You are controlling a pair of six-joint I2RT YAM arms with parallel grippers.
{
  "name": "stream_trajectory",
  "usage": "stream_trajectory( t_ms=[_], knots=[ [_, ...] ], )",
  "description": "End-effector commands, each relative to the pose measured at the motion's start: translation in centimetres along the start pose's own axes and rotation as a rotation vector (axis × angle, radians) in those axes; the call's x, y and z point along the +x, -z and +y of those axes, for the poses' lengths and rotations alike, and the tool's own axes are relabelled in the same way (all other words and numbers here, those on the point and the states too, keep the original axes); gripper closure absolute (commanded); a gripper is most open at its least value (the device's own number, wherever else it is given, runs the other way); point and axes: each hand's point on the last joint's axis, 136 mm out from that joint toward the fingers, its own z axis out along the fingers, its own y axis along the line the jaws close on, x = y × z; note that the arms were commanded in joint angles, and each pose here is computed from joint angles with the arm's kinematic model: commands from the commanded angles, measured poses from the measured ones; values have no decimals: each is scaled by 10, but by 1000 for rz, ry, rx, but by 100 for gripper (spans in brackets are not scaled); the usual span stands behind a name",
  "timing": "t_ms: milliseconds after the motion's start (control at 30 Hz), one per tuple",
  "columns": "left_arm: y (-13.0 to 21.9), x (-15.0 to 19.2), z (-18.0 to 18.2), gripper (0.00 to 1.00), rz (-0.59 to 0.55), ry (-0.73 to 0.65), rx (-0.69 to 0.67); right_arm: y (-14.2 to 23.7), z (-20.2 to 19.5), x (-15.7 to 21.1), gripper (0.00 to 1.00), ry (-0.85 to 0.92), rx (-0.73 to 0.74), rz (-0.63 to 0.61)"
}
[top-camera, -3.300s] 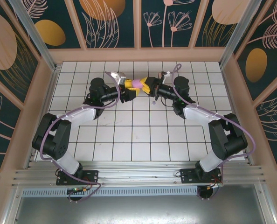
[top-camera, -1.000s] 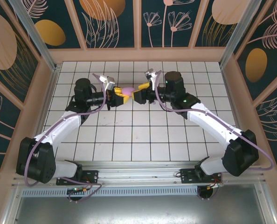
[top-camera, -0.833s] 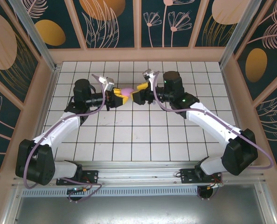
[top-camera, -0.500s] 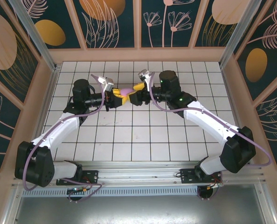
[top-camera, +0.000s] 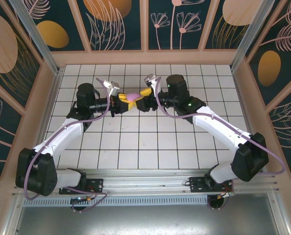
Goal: Insert wireless bluetooth earbuds into charging case
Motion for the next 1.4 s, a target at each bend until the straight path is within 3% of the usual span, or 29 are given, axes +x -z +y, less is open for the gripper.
stream_trajectory(
  t_ms=[0, 600, 800, 1167, 1367],
  knots=[
    [2, -8, -14, 82, -16, -50, 54, -4, -25, 6, 35, -19, 119, 43],
    [9, -9, -26, 82, -24, -55, 58, -5, -39, -40, 36, -7, 193, -96],
    [12, -9, -27, 83, -25, -52, 36, -12, -41, -39, 36, -41, 176, -80],
    [24, 9, 8, 85, -5, 32, -118, 16, -18, -63, 34, -157, 63, -164],
    [42, 18, 30, 86, -21, 83, -227, 25, -37, -68, 34, -288, 96, -181]
  ],
)
